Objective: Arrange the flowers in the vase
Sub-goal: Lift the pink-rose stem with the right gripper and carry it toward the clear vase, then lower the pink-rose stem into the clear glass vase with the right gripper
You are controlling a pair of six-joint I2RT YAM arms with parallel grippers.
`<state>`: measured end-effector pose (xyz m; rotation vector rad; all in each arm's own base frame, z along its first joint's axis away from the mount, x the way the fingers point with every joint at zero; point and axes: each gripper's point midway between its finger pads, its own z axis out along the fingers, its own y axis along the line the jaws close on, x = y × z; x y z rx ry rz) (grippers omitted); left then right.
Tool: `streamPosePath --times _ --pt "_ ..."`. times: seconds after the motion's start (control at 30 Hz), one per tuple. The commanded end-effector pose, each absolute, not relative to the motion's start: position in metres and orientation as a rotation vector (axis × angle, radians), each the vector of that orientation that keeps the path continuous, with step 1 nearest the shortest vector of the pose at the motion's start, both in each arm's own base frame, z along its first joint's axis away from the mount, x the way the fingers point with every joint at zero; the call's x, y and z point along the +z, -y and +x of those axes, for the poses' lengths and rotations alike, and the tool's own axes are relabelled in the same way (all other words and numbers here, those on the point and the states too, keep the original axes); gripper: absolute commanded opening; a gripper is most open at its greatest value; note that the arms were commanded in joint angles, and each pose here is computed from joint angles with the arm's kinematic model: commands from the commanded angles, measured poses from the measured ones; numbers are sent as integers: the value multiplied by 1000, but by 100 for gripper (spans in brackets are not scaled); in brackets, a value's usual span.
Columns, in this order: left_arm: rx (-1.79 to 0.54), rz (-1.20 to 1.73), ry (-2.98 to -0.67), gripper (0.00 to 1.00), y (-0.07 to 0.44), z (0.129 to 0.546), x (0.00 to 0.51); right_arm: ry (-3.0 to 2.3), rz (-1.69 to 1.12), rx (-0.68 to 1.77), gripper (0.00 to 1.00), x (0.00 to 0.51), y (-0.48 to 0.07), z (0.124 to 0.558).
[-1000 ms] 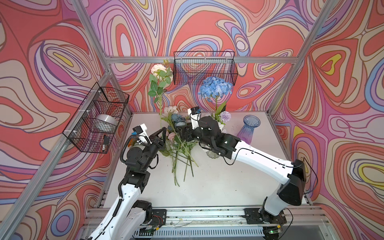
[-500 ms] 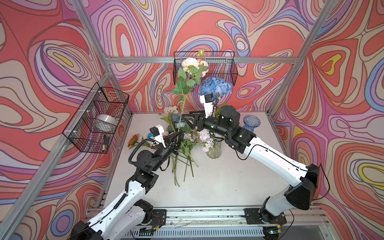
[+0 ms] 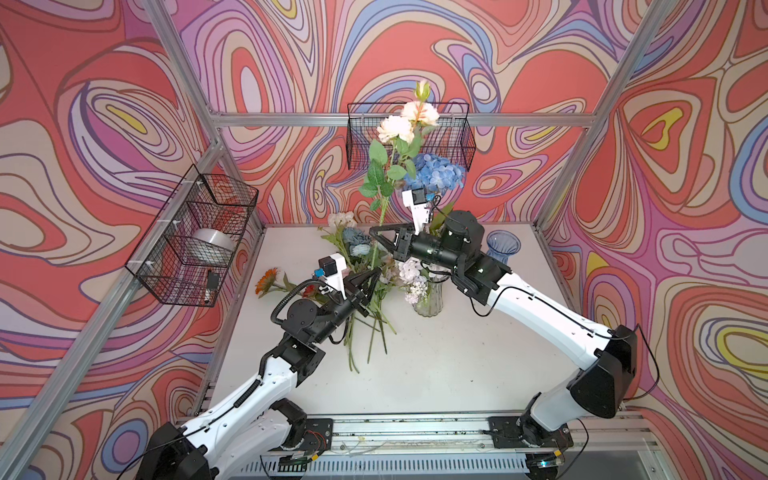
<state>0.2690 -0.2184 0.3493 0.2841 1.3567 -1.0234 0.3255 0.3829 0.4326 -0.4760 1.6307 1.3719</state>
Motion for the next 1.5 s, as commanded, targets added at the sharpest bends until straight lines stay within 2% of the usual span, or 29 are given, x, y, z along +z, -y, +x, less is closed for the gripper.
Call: streamPosePath --times 0.0,0.03,0.07,0.3,0.53,0.7,0.83,1.07,1.47 --pt "-1012 309 -1272 58 217 259 374 -1610 -471 1343 0 434 -374 333" --pt "-1003 279 -1274 85 213 261 374 -1605 -481 1334 0 436 -372 331" --pt "-992 248 -1273 99 208 263 375 -1601 -492 1317 0 439 -369 328" --pt "-911 146 -1367 100 195 279 357 -1631 -519 1089 0 460 -325 305" --pt "-831 66 -1482 100 192 303 319 -1658 -319 718 0 476 -229 285" --pt "-854 91 -1519 100 206 313 310 -1618 -130 363 0 473 -156 288" --pt "-873 115 -1539 100 215 318 309 -1521 -52 178 0 472 -126 293" --pt "-880 95 -1574 100 220 326 300 -1400 -24 175 0 468 -127 309" --pt "-813 55 -1596 100 208 328 291 -1414 -33 512 0 444 -162 351"
